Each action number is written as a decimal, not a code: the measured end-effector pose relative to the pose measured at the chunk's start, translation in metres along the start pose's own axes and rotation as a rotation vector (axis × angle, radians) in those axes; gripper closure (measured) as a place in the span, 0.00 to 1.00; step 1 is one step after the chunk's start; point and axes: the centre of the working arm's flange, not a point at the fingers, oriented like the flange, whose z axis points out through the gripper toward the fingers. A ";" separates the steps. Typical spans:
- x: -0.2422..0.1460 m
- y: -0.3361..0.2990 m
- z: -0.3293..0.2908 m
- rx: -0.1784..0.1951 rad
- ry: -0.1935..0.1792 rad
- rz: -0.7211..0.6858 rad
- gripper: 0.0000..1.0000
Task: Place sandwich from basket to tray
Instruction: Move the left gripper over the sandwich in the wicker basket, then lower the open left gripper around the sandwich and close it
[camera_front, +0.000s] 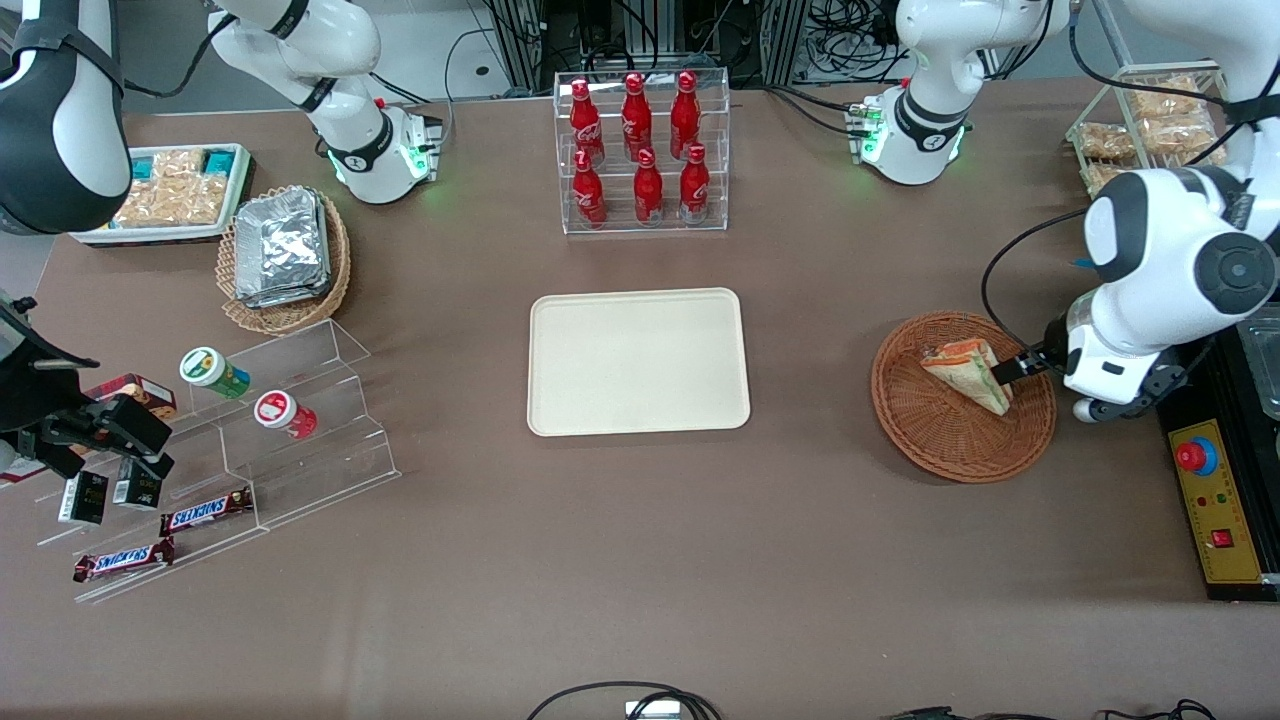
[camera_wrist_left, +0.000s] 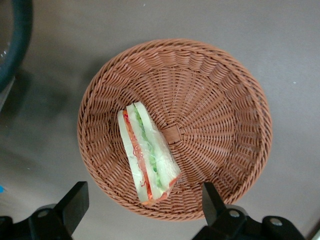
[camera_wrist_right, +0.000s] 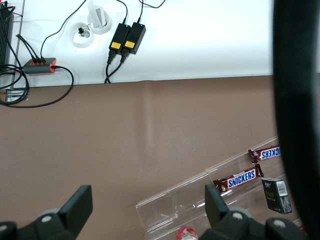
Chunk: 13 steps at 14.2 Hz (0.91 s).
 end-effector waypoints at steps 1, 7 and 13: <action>-0.002 -0.001 0.007 0.006 0.008 -0.021 0.00; -0.012 0.004 0.038 0.009 0.024 -0.142 0.00; -0.016 0.029 0.076 0.067 0.031 -0.225 0.00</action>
